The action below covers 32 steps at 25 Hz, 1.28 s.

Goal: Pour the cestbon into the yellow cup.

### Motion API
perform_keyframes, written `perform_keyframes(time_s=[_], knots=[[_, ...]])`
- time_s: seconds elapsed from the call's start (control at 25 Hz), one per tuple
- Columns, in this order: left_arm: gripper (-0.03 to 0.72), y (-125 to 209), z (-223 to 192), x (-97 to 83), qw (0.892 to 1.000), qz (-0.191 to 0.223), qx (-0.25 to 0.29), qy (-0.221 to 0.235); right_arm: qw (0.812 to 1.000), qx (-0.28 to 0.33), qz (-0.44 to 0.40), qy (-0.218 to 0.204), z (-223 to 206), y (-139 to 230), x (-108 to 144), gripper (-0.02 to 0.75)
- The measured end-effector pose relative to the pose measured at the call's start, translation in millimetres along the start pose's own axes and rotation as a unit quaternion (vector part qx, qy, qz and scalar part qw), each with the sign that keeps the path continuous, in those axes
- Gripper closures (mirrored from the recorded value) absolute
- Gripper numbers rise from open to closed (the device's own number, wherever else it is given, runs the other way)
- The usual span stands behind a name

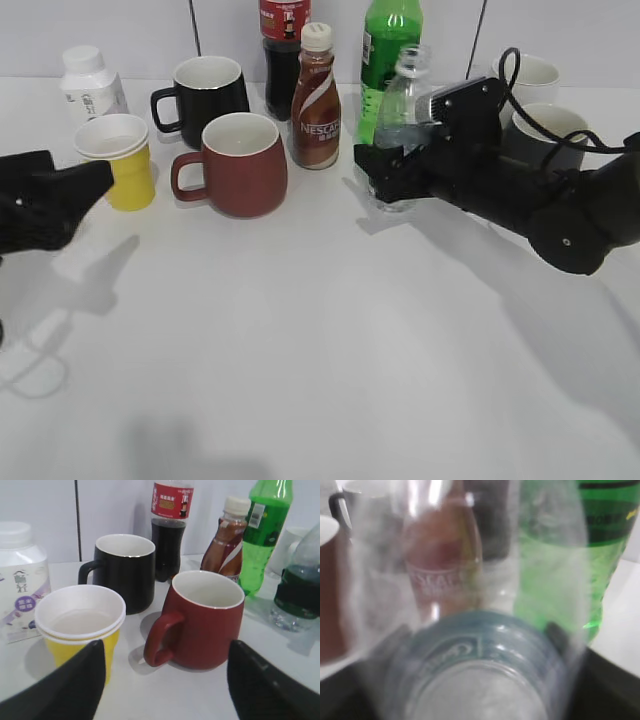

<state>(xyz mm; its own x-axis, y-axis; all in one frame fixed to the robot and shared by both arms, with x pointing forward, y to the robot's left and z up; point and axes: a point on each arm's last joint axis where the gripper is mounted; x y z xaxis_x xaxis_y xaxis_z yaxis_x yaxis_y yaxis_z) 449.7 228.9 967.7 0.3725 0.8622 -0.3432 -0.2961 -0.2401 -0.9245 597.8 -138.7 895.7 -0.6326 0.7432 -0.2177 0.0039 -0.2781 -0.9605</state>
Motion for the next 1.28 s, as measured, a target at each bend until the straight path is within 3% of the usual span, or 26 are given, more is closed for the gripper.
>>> perform_keyframes(time_s=[0.2, 0.6, 0.88, 1.28], knots=[[0.146, -19.2, 6.0, -3.5, 0.998, 0.009, 0.046, -0.039, 1.0, 0.003, -0.019, -0.003, -0.2, 0.5, 0.4, 0.081], [0.148, -61.2, 18.7, -35.5, 0.988, 0.013, 0.122, -0.093, 0.998, 0.048, -0.03, -0.002, 15.0, -2.1, 2.5, 0.066], [0.149, -80.4, 39.1, -40.9, 0.959, 0.04, 0.219, -0.176, 0.994, 0.099, -0.046, -0.006, 39.3, -7.5, 7.3, 0.066], [0.151, -86.5, 83.7, -45.1, 0.911, 0.088, 0.321, -0.243, 0.976, 0.204, -0.071, -0.031, 64.2, -12.3, 13.1, 0.079]])
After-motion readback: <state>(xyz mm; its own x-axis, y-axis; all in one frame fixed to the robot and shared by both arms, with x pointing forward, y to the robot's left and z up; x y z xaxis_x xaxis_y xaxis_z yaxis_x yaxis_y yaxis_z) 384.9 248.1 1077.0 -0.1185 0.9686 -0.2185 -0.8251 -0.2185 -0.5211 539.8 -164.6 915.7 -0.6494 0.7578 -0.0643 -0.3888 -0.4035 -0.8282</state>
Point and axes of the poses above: a point on each arm's last joint axis where the gripper is mounted, z pointing back along that axis away from the gripper, x along the wrist's bending axis when the last joint is at zero, y = z × x, and after that the axes turned 14 degrees about z, right-handed
